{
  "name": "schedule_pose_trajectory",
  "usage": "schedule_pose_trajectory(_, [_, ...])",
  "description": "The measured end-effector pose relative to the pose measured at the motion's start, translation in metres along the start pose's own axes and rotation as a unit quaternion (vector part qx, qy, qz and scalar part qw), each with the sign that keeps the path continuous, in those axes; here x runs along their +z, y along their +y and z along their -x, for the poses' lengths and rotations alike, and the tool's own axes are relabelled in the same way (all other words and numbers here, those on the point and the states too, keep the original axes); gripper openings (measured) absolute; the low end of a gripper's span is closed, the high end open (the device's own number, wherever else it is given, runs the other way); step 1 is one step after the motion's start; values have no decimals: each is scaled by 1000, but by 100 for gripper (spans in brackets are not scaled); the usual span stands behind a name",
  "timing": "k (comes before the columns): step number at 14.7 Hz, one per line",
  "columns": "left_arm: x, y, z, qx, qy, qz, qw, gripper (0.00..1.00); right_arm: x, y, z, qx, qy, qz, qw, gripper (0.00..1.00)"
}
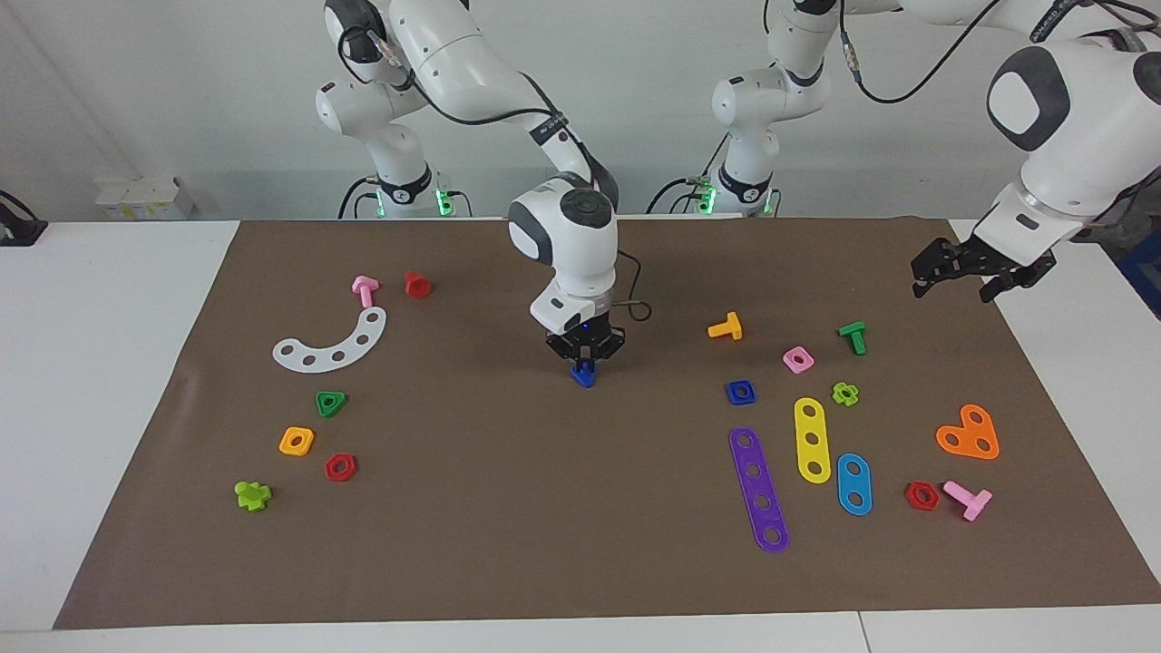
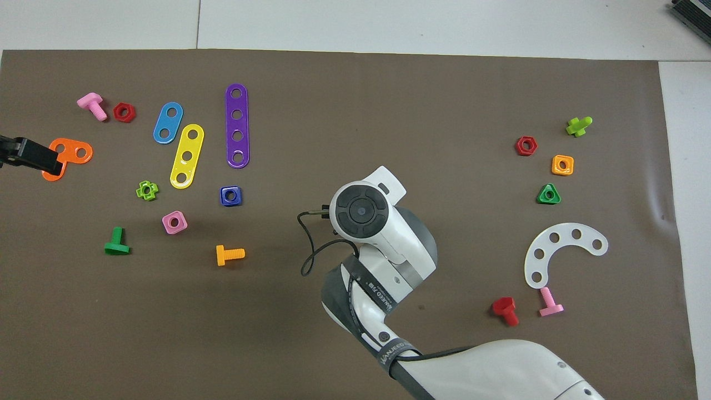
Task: Unscrew and place screws in storage area
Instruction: 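Carry the blue triangle with the right gripper beside the green triangle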
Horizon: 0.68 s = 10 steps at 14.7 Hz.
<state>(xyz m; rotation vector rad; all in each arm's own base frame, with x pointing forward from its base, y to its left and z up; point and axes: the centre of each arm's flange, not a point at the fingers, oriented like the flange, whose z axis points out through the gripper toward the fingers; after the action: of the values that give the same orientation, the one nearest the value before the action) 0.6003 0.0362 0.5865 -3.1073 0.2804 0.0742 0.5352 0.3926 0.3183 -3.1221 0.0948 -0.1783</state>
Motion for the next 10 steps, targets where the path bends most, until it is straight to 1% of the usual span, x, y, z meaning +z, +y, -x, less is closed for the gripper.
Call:
schedule_pose_trajectory(3, [-19, 11, 10, 1, 9, -5, 1000, 100, 0, 0, 0, 0, 1, 0, 1000, 20])
schedule_pose_trajectory(6, [-16, 11, 12, 0, 7, -5, 1000, 100, -13, 13, -14, 14, 8, 0, 1000, 20])
schedule_pose_trajectory(8, [-13, 11, 11, 0, 9, -5, 1000, 100, -34, 43, -33, 39, 13, 2, 999, 20])
schedule_pose_trajectory(10, [-8, 11, 9, 1, 12, -6, 1000, 100, -51, 92, -50, 58, 14, 9, 998, 20])
